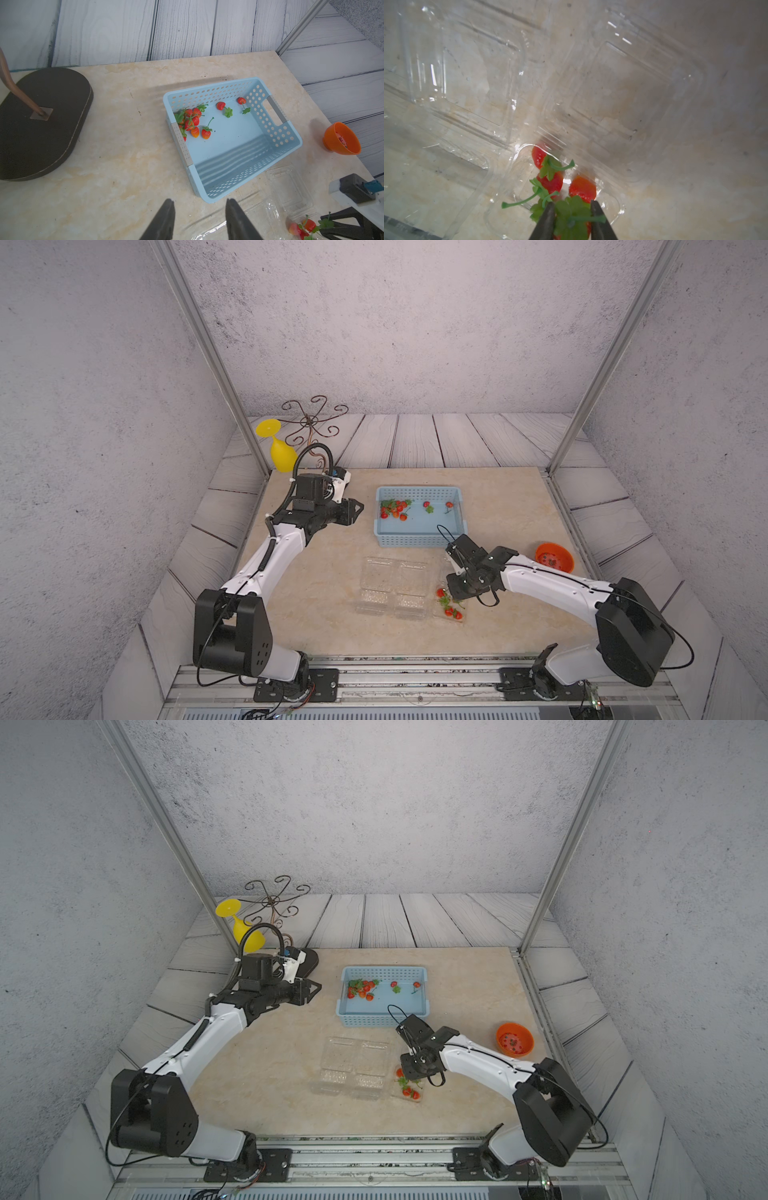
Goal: Pack strawberries into containers
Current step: Place the strawberry in the packing box.
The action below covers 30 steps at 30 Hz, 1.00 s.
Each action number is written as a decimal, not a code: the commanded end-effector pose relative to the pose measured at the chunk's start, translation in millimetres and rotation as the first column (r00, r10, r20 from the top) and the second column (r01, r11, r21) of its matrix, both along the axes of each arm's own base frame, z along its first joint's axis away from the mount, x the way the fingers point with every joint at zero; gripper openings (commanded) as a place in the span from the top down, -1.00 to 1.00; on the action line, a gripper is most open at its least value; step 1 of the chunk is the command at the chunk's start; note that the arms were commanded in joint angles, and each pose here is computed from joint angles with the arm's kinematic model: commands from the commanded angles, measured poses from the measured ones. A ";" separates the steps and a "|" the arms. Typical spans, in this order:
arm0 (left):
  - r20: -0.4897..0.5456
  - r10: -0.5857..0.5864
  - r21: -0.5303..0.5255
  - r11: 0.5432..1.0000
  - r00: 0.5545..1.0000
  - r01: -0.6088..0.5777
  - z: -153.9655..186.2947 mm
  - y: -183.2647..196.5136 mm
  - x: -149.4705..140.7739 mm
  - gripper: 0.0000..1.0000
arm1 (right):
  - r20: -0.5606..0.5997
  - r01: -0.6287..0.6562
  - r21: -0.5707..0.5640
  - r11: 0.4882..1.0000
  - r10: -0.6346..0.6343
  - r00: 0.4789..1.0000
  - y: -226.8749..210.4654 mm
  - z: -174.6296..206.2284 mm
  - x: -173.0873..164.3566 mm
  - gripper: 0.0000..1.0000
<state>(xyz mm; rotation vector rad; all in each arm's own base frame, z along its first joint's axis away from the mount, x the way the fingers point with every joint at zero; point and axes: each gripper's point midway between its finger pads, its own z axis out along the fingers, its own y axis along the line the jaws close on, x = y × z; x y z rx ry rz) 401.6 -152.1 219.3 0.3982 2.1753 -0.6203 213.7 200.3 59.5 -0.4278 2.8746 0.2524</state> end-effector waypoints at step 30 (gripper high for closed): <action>0.034 -0.085 0.002 0.996 0.996 0.085 12.6 -32.2 -20.5 0.12 | -0.037 0.205 -0.161 0.965 -0.213 0.976 -36.5 -25.6 -9.3 0.34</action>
